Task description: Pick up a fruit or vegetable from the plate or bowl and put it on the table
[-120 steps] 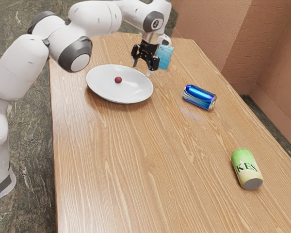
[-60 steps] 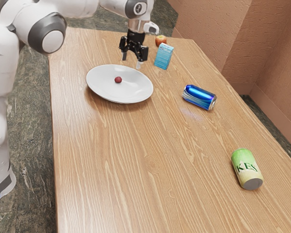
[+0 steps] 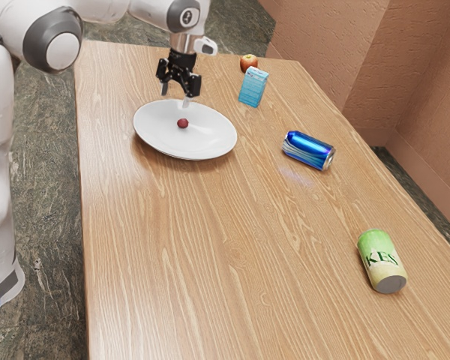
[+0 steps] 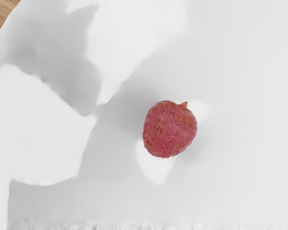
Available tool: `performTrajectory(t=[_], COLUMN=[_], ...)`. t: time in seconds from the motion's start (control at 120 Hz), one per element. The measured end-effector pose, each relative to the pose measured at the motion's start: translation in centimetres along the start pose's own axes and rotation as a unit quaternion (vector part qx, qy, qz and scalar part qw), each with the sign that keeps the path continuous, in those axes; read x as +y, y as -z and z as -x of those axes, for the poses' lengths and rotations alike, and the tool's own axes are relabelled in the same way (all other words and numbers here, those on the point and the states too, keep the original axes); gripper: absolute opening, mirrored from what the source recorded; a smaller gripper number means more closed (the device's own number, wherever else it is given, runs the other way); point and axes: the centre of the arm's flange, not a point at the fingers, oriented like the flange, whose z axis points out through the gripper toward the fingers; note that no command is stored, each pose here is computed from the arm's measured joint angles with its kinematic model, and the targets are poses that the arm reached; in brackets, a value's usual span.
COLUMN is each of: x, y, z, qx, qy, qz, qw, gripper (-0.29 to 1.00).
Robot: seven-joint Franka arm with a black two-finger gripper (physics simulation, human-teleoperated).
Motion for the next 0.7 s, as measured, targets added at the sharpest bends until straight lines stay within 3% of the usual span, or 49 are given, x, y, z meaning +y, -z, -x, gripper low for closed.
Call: performTrajectory(t=[0.333,0.567,0.7], x=[0.4,11.8,10.1], y=[-1.2,-2.2,-1.9], z=[2.2,3.5,4.5], qx=[0.013,0.02,0.039], qy=[-0.023,-0.138,-0.133], qz=[0.003,-0.005,-0.029], qw=[1.0,0.99,0.99], gripper=[0.7,0.7,0.69])
